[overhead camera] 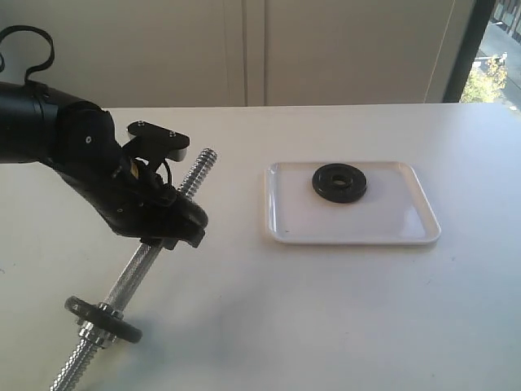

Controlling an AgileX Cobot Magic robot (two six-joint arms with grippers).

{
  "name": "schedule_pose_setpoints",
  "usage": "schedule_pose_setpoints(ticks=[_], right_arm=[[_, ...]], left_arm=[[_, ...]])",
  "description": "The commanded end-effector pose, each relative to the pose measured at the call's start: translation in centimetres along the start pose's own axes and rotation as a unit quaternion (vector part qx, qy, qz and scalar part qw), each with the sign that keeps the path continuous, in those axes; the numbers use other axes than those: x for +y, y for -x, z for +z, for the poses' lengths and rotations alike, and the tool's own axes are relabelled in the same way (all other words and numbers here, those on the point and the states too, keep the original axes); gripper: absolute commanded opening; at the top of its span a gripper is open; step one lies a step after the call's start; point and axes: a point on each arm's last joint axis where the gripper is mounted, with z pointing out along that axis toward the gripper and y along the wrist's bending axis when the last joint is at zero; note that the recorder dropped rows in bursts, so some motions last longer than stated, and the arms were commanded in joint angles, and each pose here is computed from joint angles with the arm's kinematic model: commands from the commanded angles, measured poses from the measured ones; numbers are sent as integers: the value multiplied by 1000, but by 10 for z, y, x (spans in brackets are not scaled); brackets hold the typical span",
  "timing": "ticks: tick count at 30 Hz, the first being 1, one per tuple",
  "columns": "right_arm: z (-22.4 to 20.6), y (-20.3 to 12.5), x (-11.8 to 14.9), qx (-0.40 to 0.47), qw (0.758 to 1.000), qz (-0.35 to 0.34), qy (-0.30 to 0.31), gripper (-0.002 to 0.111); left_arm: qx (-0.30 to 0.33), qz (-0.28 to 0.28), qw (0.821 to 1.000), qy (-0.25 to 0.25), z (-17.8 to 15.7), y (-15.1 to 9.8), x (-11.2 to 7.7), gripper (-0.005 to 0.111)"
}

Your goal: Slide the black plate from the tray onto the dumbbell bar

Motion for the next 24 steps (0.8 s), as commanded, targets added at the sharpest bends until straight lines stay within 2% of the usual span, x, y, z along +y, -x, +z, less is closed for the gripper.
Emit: schedule_pose_setpoints(ticks=[1, 17, 18, 19, 21, 24], right_arm=[[0, -1, 0, -3, 1000, -8, 2, 0], [0, 3, 1, -24, 1000, -2, 4, 0], [0, 6, 2, -41, 999, 27, 10, 0], [-1, 10, 3, -63, 994, 87, 22, 0], [-2, 19, 4, -108, 969, 215, 46, 0], [-6, 32, 0, -183, 954, 230, 48, 0]], left_arm=[[-49, 27, 998, 2, -19, 10, 0, 0], [-34, 37, 999, 1, -2, 9, 0, 0], [-31, 37, 999, 1, 0, 9, 0, 0], [-29, 37, 999, 1, 0, 8, 0, 0], [-29, 37, 999, 1, 0, 8, 0, 0], [-31, 37, 999, 1, 0, 9, 0, 0]])
